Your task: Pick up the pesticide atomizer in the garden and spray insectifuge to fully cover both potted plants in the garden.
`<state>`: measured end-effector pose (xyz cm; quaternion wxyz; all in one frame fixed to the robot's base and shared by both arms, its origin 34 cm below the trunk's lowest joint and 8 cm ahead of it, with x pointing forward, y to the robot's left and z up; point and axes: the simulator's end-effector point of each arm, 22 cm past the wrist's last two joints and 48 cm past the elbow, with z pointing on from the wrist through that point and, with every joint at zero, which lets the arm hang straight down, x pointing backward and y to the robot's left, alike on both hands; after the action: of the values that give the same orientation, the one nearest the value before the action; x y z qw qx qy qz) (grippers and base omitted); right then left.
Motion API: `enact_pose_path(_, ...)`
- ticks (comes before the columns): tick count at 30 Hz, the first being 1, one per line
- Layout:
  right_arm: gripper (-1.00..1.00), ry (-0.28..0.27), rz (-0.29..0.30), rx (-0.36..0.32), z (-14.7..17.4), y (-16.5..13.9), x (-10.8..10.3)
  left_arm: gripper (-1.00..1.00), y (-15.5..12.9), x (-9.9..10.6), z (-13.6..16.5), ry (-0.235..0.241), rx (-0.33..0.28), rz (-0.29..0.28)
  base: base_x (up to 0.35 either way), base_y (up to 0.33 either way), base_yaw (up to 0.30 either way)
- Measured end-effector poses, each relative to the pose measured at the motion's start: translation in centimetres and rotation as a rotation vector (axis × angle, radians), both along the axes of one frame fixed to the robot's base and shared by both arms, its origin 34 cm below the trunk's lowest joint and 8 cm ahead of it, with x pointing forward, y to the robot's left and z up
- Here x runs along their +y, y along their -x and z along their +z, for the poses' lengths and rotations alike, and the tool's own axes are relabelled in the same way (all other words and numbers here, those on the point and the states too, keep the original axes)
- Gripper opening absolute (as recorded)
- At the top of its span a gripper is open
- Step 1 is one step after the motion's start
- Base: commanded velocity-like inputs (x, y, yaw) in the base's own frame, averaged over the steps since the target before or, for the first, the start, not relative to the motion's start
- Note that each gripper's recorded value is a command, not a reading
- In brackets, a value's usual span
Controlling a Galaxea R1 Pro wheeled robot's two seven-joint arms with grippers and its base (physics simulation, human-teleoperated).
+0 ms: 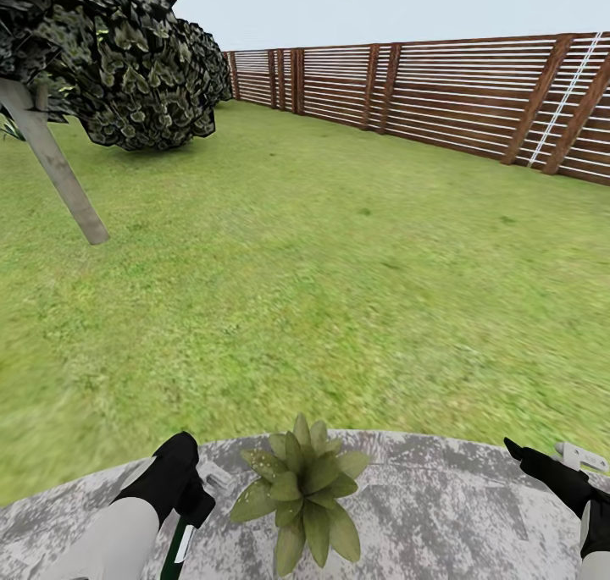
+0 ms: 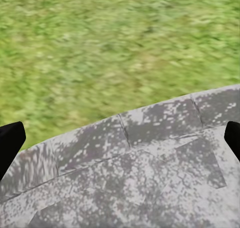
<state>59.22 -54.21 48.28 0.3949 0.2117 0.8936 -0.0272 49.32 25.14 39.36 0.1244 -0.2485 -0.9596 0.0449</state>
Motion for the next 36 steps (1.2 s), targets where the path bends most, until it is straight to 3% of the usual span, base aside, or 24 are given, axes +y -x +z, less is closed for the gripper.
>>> enact_pose_path(9, 1.00, 0.000, 0.000, 0.000, 0.0, 0.0, 0.0, -1.00, 0.4, -0.3, -0.1, 0.051, 0.009, 0.117, 0.000, 0.000, 0.000)
enact_pose_path(13, 1.00, 0.000, 0.000, 0.000, 0.0, 0.0, 0.0, -1.00, 1.0, -0.8, -0.3, 0.072, 0.026, 0.143, 0.000, 0.000, 0.000)
enact_pose_path(20, 1.00, 0.001, 0.000, 0.000, 0.0, 0.0, 0.0, -1.00, 1.1, -0.3, -0.6, 0.040, 0.018, 0.118, 0.000, 0.000, 0.000)
enact_pose_path(27, 1.00, 0.001, 0.000, 0.001, 0.0, 0.0, 0.0, -1.00, 0.3, 1.3, -0.8, -0.064, -0.016, -0.002, 0.000, 0.000, 0.000)
enact_pose_path(30, 1.00, 0.000, 0.000, 0.000, 0.0, 0.0, 0.0, -1.00, 4.0, 0.8, -2.1, -0.069, 0.070, -0.035, 0.000, 0.000, 0.000)
enact_pose_path(34, 1.00, 0.000, 0.000, 0.000, 0.0, 0.0, 0.0, -1.00, 5.3, 0.5, -2.5, -0.051, 0.100, -0.011, 0.000, 0.000, 0.000)
enact_pose_path(36, 1.00, 0.001, 0.000, 0.000, 0.0, 0.0, 0.0, -1.00, 5.5, -0.8, -2.6, -0.001, 0.104, 0.065, 0.000, 0.000, 0.000)
